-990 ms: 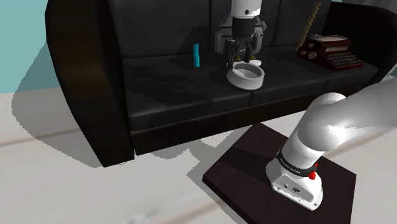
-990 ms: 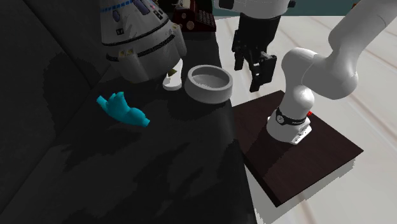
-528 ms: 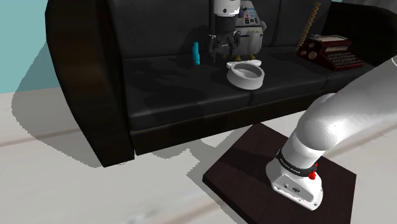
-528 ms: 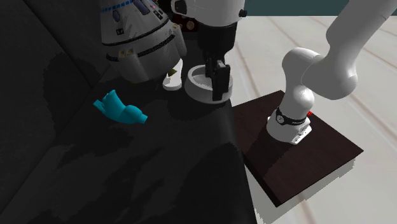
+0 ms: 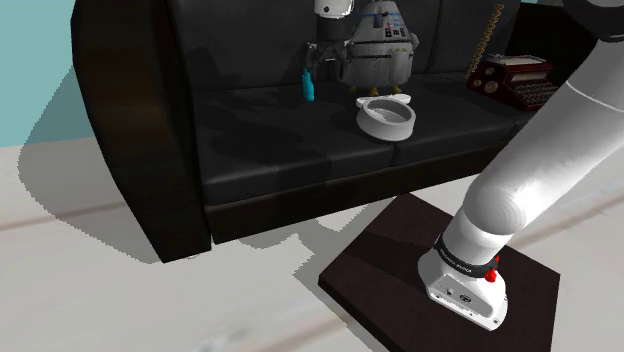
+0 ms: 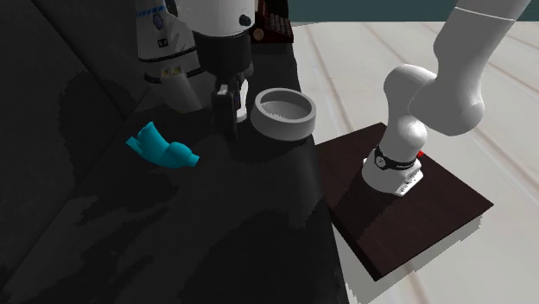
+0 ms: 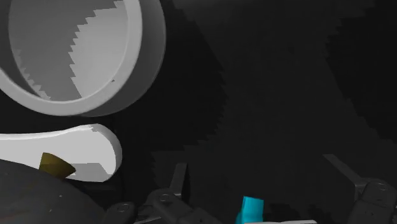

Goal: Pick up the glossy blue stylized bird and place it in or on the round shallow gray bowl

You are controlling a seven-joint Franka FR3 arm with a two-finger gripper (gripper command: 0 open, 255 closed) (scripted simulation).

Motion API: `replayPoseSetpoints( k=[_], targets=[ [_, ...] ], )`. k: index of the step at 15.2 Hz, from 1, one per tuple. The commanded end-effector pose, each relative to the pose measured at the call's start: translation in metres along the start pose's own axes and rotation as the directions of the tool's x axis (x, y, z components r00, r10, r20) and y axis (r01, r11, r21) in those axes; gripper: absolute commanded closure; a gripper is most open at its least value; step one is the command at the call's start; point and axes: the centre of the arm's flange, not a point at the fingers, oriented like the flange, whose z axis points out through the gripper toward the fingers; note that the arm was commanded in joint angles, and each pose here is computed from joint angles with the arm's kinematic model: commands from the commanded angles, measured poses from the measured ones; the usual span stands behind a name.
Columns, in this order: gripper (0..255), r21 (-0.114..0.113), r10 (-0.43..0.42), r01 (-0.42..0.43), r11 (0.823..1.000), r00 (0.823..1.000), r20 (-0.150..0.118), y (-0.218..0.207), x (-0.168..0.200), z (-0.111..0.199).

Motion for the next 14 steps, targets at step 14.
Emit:
replayPoseSetpoints(
  k=[14],
  targets=[
    [0, 0.046, 0.23, -0.227, 0.973, 0.971, -0.062, 0.018, 0.172, -0.002]
  ],
)
